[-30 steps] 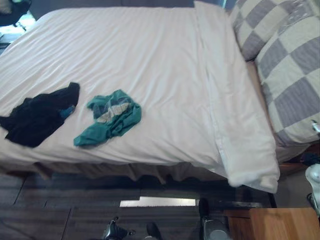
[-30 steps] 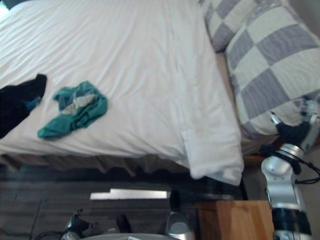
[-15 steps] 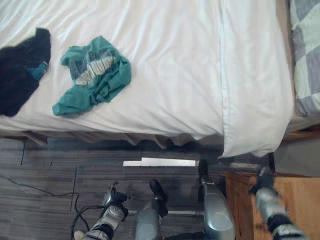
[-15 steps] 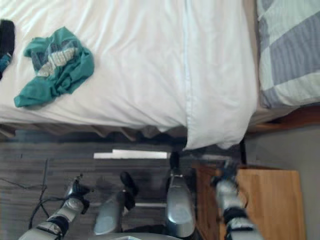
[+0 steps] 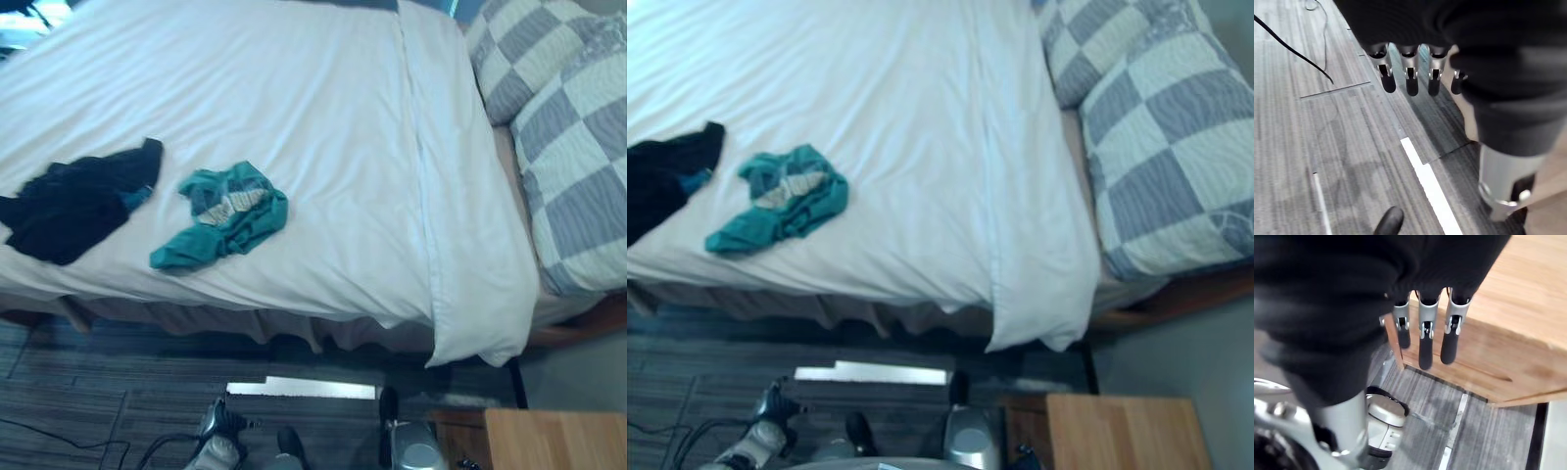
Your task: Tidy up the quilt and then pick up the clothes from the bed and put them into the laundry hamper.
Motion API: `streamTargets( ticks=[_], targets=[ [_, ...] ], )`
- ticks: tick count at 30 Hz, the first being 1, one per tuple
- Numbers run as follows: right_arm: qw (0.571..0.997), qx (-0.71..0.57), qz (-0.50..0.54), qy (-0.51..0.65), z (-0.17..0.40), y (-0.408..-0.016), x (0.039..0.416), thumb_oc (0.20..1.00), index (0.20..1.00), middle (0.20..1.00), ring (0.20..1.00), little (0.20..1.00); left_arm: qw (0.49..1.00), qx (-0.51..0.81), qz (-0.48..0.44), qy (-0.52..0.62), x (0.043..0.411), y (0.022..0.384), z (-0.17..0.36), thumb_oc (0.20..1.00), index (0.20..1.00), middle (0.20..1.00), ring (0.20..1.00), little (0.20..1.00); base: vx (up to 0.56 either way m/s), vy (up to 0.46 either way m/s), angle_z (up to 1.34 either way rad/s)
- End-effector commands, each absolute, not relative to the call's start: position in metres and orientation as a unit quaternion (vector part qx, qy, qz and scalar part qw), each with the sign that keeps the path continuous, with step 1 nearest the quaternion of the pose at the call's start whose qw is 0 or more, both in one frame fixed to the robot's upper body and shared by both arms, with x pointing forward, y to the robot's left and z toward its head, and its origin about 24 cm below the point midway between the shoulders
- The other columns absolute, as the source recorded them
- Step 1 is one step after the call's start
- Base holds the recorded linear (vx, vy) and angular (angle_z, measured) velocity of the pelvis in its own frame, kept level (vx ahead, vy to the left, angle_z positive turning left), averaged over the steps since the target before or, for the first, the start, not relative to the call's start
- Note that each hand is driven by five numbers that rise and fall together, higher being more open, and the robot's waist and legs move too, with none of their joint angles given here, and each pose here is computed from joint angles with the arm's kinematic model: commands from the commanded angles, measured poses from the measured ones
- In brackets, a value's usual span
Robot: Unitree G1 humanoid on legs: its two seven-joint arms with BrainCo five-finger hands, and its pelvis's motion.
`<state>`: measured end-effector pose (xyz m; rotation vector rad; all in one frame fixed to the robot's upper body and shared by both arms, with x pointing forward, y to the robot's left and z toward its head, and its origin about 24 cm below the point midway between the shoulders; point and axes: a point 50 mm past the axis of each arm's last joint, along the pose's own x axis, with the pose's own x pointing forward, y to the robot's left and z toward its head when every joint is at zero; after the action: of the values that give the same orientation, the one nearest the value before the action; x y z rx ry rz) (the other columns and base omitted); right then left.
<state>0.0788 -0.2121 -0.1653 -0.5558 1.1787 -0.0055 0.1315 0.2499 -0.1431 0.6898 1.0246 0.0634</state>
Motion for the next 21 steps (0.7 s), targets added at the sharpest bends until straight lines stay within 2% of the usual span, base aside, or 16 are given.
streamTargets(
  ticks=[1, 3, 8, 11, 14, 18, 21],
  targets=[
    [0.822, -0.329, 0.003, 0.466, -0.145, -0.226, 0.14, 1.0, 1.0, 1.0, 1.0, 1.0, 0.847, 0.315, 0.041, 0.425, 0.168, 0.242, -0.13, 1.0, 1.0, 1.0, 1.0, 1.0, -0.12, 0.095, 0.17],
    [0.826, -0.322, -0.005, 0.462, -0.143, -0.227, 0.142, 1.0, 1.0, 1.0, 1.0, 1.0, 0.847, 0.319, 0.041, 0.424, 0.169, 0.241, -0.13, 1.0, 1.0, 1.0, 1.0, 1.0, -0.01, 0.188, 0.16],
    [0.839, -0.287, -0.034, 0.461, -0.141, -0.228, 0.146, 1.0, 1.0, 1.0, 1.0, 1.0, 0.84, 0.308, 0.046, 0.445, 0.153, 0.237, -0.138, 1.0, 1.0, 1.0, 1.0, 1.0, 0.15, 0.471, -0.01],
    [0.816, -0.266, -0.035, 0.512, -0.152, -0.233, 0.116, 1.0, 1.0, 1.0, 1.0, 1.0, 0.819, 0.31, 0.018, 0.482, 0.135, 0.233, -0.148, 1.0, 1.0, 1.0, 1.0, 1.0, 0.23, 0.699, 0.31],
    [0.812, -0.256, -0.03, 0.524, -0.155, -0.225, 0.111, 1.0, 1.0, 1.0, 1.0, 1.0, 0.813, 0.347, -0.009, 0.467, 0.144, 0.234, -0.144, 1.0, 1.0, 1.0, 1.0, 1.0, 0.07, 0.565, 0.26],
    [0.833, -0.254, -0.021, 0.491, -0.15, -0.216, 0.13, 1.0, 1.0, 1.0, 1.0, 1.0, 0.823, 0.355, -0.02, 0.444, 0.157, 0.235, -0.137, 1.0, 1.0, 1.0, 1.0, 1.0, 0.06, 0.443, -0.15],
    [0.844, -0.263, -0.002, 0.467, -0.147, -0.208, 0.14, 1.0, 1.0, 1.0, 1.0, 1.0, 0.806, 0.383, -0.036, 0.45, 0.155, 0.245, -0.136, 1.0, 1.0, 1.0, 1.0, 1.0, 0.12, 0.341, -0.5]
  ],
)
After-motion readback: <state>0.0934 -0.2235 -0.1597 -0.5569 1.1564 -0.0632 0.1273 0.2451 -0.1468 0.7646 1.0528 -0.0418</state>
